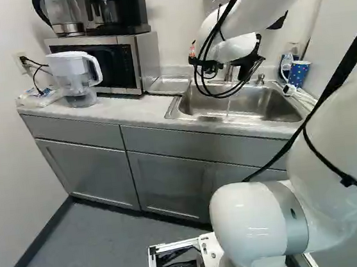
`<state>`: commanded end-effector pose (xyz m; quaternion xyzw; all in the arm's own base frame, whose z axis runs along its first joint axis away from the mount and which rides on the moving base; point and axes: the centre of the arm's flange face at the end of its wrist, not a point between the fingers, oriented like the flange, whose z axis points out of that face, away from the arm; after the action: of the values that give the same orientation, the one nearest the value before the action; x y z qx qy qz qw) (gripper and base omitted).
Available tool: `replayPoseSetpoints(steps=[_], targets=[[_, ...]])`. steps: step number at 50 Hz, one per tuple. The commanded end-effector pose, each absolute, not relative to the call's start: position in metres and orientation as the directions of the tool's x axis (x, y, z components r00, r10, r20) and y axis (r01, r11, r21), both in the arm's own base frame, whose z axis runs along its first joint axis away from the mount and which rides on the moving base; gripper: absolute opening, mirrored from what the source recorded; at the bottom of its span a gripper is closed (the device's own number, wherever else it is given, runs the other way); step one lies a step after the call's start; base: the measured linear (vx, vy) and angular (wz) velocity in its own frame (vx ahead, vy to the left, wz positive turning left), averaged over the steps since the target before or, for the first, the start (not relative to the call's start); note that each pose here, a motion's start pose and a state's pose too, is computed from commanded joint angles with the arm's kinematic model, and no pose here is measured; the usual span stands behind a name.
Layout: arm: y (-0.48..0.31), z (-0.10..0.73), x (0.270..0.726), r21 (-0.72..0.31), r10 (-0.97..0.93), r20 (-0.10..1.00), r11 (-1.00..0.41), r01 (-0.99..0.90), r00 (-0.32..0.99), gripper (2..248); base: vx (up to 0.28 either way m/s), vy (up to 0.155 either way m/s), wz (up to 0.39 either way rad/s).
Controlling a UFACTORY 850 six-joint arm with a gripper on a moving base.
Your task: Rinse the cup and place it in the tray
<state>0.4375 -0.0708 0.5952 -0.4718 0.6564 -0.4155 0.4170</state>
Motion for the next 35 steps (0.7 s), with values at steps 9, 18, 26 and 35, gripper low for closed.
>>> replayPoseSetpoints(steps=[9, 18, 26, 35], targets=[[-0.0708, 0.5952, 0.4375, -0.949, -0.981, -0.066, 0.117, -0.291, -0.18, 125, 0.0, 0.0, 0.0], [-0.0708, 0.5952, 0.4375, -0.951, -0.988, 0.024, 0.024, -0.307, -0.152, 125, 0.0, 0.0, 0.0], [-0.0708, 0.5952, 0.4375, -0.946, -0.987, 0.104, -0.06, -0.319, -0.126, 125, 0.0, 0.0, 0.0], [-0.0708, 0.5952, 0.4375, -0.932, -0.977, 0.193, -0.152, -0.329, -0.095, 125, 0.0, 0.0, 0.0]])
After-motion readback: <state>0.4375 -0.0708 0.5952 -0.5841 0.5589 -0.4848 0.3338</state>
